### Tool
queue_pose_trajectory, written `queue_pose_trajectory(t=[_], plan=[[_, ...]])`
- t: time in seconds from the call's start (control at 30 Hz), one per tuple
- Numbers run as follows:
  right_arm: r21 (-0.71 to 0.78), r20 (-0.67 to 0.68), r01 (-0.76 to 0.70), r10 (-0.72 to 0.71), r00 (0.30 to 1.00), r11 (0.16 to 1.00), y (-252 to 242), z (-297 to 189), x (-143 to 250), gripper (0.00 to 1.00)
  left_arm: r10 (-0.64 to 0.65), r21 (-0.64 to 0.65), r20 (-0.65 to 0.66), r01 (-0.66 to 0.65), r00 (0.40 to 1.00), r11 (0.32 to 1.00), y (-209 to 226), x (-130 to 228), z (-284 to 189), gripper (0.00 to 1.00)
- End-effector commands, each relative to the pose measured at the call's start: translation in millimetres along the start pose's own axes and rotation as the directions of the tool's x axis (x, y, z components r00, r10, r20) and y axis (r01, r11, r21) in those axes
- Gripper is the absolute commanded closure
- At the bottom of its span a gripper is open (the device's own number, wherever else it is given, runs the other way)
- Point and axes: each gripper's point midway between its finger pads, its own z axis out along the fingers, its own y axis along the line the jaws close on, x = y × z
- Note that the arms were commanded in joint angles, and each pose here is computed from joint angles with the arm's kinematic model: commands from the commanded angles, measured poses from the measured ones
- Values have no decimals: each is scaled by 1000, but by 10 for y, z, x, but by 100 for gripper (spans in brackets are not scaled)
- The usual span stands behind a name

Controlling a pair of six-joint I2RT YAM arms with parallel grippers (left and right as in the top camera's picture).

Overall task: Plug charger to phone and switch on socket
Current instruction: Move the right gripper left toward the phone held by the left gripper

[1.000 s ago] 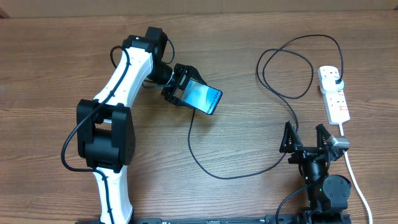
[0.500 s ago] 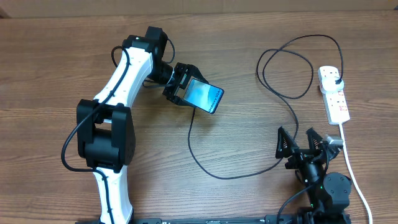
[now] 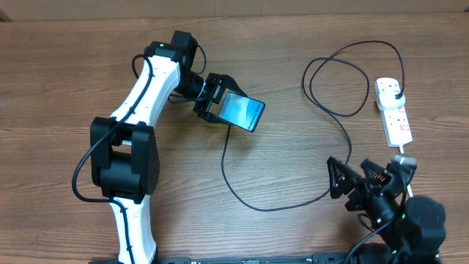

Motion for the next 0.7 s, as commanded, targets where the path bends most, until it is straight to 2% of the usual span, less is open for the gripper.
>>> queue_pose_trajectory(t=[0.0,0.37,0.47,0.57,0.67], plan=[[-10,-64,-21,20,998,1000,146,-12,-161,0,0,49,-68,4,998,999,-128,122,-53,39],[107,-373,27,14,928,994,333,79,-642,0,5,56,-72,-1,997,998,-147,126,-54,40],[148,-423,20,45,905,989,318,143,-724,0,5,56,-72,-1,997,998,-147,125,-54,39],[263,-458,49,79,886,964,129,223,-787,0,4,56,-72,0,997,998,-147,126,-54,39],[266,-488,31,107,866,963,104,371,-767,0,4,56,-72,0,997,998,-147,126,-54,39]])
